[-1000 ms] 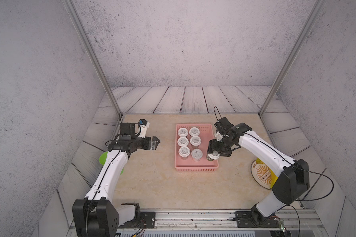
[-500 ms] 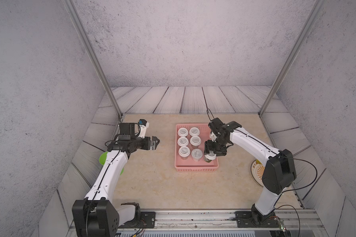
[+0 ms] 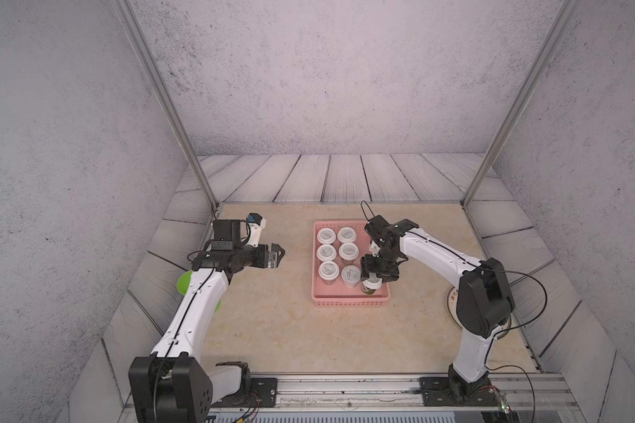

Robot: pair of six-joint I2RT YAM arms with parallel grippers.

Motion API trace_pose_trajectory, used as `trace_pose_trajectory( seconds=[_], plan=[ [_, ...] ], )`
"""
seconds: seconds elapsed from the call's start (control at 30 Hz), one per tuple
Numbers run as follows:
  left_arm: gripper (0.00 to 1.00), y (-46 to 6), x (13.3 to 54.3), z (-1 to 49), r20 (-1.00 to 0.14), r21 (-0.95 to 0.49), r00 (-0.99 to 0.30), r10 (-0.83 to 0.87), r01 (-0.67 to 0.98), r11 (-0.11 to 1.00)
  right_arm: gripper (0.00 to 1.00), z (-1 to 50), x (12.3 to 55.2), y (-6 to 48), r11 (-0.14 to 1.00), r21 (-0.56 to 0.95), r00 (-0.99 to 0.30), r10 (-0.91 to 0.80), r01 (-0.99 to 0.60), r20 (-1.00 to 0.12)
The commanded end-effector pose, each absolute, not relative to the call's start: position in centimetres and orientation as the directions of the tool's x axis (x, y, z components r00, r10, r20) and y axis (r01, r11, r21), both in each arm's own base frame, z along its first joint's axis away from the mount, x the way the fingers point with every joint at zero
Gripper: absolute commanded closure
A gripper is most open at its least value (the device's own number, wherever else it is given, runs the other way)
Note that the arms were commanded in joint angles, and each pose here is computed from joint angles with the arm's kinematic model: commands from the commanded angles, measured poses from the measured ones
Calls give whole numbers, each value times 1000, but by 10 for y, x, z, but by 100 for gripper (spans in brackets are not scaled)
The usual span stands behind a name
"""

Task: Put the yogurt in the basket
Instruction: Place the yogurt in the basket.

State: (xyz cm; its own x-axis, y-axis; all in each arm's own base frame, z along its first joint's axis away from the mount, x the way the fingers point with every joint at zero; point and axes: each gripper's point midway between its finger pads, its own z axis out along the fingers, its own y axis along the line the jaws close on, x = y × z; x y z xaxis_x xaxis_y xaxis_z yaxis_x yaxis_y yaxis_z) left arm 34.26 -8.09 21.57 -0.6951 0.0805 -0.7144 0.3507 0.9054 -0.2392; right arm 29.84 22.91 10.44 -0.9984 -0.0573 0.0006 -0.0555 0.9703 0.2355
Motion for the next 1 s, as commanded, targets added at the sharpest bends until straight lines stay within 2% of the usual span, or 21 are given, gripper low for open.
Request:
trace_pose_trajectory(
  seconds=[0.0, 0.67, 0.97],
  plan=[
    [1, -80, 340, 216, -723, -239, -686, 83, 361, 901, 28, 98, 300, 230, 973, 220, -997, -73, -72, -1],
    [1, -80, 341, 217, -721, -242, -688, 81, 360, 901, 27, 76, 294, 234, 977, 191, -995, -98, -92, 23],
    [1, -80, 341, 215, -721, -241, -688, 82, 361, 901, 20, 87, 293, 229, 980, 168, -994, -108, -107, 1]
  ],
)
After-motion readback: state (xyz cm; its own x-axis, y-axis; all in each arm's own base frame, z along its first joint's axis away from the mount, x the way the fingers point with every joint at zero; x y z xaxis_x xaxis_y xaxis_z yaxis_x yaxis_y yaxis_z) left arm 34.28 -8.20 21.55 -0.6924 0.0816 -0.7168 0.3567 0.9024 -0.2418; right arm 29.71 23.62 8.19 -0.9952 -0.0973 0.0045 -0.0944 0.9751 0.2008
